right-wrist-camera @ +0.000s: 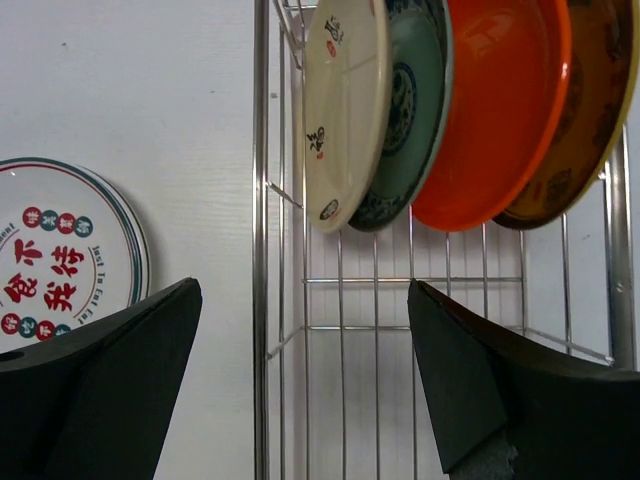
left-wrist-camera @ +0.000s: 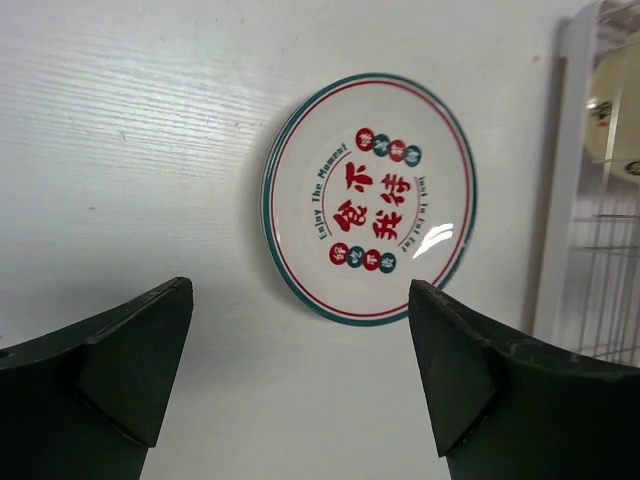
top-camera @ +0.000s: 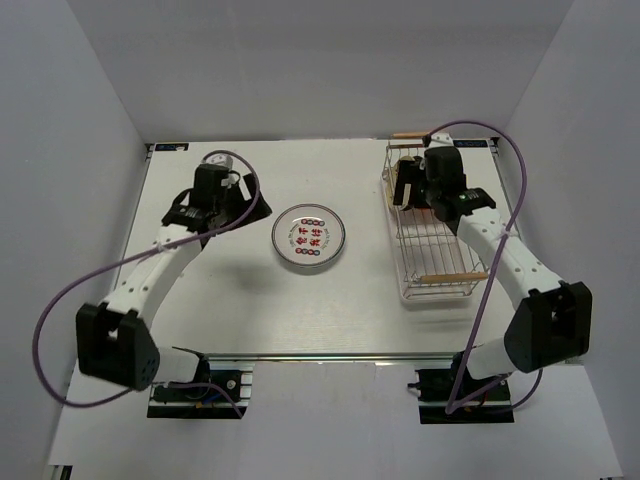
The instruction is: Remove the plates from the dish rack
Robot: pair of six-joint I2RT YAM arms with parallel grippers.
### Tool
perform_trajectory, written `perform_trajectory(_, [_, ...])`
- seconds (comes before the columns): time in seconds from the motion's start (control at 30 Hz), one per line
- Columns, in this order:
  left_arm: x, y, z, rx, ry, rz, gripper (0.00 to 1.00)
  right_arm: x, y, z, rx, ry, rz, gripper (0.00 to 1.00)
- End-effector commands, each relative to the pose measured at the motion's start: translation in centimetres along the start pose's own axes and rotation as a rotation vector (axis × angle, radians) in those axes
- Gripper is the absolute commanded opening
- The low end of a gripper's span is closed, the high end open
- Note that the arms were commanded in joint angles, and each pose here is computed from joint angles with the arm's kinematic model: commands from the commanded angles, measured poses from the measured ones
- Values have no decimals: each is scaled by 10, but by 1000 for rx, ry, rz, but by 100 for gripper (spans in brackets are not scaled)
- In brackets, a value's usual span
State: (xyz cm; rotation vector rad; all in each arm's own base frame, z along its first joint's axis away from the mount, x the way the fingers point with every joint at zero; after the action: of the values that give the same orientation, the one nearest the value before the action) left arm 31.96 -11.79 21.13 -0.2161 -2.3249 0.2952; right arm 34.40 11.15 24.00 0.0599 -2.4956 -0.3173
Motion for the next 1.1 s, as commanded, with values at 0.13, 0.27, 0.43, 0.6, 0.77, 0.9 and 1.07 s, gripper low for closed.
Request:
perform_trajectory(0.13, [55, 4, 1, 38, -140, -18, 98, -20, 15, -44, -6, -74, -77, 89])
perform_trajectory(0.27, [67, 4, 3, 40, -148, -16, 98, -41, 9, -49, -17, -70, -8, 89])
perform_trajectory(0.43, [76, 8, 5, 34, -171, -40, 98, -56, 3, -55, -14, -60, 16, 89])
perform_trajectory(0.6, [76, 9, 9, 40, -192, -30, 98, -64, 8, -53, -6, -42, -43, 87])
perform_trajectory(0.77, [74, 10, 10, 40, -182, -34, 98, -71, 7, -52, -8, -29, -63, 83])
perform_trajectory(0.9, [72, 11, 12, 42, -175, -40, 98, -79, 4, -51, -18, -16, -47, 76])
perform_trajectory(1.07, [73, 12, 12, 44, -181, -43, 97, -90, -1, -50, -57, -16, 12, 72])
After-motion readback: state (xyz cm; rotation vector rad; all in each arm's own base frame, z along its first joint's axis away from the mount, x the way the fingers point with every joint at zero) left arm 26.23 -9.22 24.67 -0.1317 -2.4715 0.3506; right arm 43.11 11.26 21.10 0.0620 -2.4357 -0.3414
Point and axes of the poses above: each gripper's point midway between its finger pads, its own x axis back along the fingers, its own y axis along the line the jaws close on, z = x × y, the point moved 6 cm from there along x, back along the fingers, and after that the axes turned 11 degrees about -x, right-handed, at the moved point
